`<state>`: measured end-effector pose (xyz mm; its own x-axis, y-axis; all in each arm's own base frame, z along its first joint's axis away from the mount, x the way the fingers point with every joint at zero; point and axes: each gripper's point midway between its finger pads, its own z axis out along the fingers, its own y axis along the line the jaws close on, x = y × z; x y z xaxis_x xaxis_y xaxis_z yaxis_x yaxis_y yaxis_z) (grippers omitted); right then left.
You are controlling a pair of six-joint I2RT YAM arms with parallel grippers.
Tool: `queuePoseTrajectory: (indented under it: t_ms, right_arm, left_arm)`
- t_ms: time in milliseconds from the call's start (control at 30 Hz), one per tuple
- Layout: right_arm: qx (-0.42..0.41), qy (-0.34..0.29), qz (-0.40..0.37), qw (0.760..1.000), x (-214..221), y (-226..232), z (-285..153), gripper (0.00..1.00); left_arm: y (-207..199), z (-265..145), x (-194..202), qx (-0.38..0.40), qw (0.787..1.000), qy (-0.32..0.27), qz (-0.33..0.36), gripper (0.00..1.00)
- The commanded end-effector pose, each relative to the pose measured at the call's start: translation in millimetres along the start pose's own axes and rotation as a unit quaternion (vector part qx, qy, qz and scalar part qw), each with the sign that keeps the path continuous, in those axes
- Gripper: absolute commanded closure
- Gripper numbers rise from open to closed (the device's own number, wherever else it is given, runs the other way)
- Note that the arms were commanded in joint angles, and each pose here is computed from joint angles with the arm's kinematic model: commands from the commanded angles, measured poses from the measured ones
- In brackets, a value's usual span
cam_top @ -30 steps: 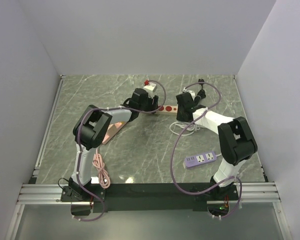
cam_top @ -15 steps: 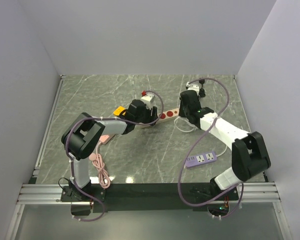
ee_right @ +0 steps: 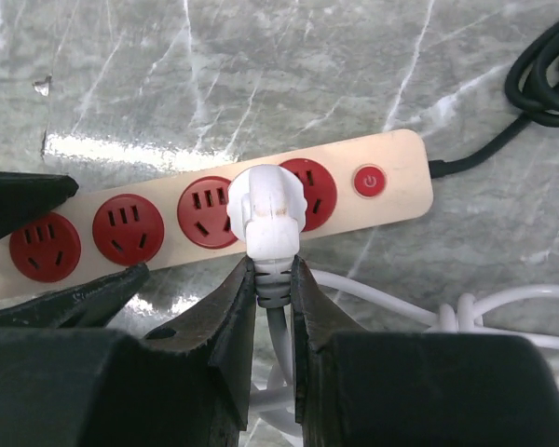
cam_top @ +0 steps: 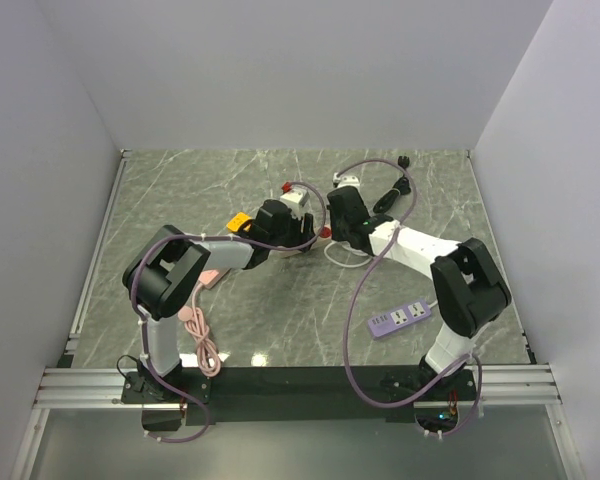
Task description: Insert the plug
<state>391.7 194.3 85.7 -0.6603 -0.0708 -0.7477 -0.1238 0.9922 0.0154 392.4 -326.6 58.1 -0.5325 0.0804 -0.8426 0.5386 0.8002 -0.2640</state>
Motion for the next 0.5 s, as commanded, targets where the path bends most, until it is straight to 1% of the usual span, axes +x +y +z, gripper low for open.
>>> queuePoseTrajectory:
  t_ms: [0,133,267,467]
  right_arm:
    - [0.016,-0.049,-0.002,0.999,-37.6,4.5,-4.9,1.0]
    - [0.044,-0.05,-0.004,0.998,-35.8,-1.5,-4.5,1.0]
    - [0.068,-0.034,-0.012,0.997,-27.4,-10.2,-0.8,1.0]
    - [0.064,-0.012,-0.023,0.998,-15.4,-9.0,4.5,1.0]
  left_arm:
    - [-2.9,-5.2,50.3,0.013,0.997,0.078,-0.021,0.34]
    - [-0.8,-3.5,53.6,0.009,0.996,0.084,-0.019,0.34]
    - [0.0,-0.4,58.1,0.01,0.996,0.091,-0.021,0.34]
    - [1.0,1.0,59.6,0.009,0.995,0.095,-0.019,0.34]
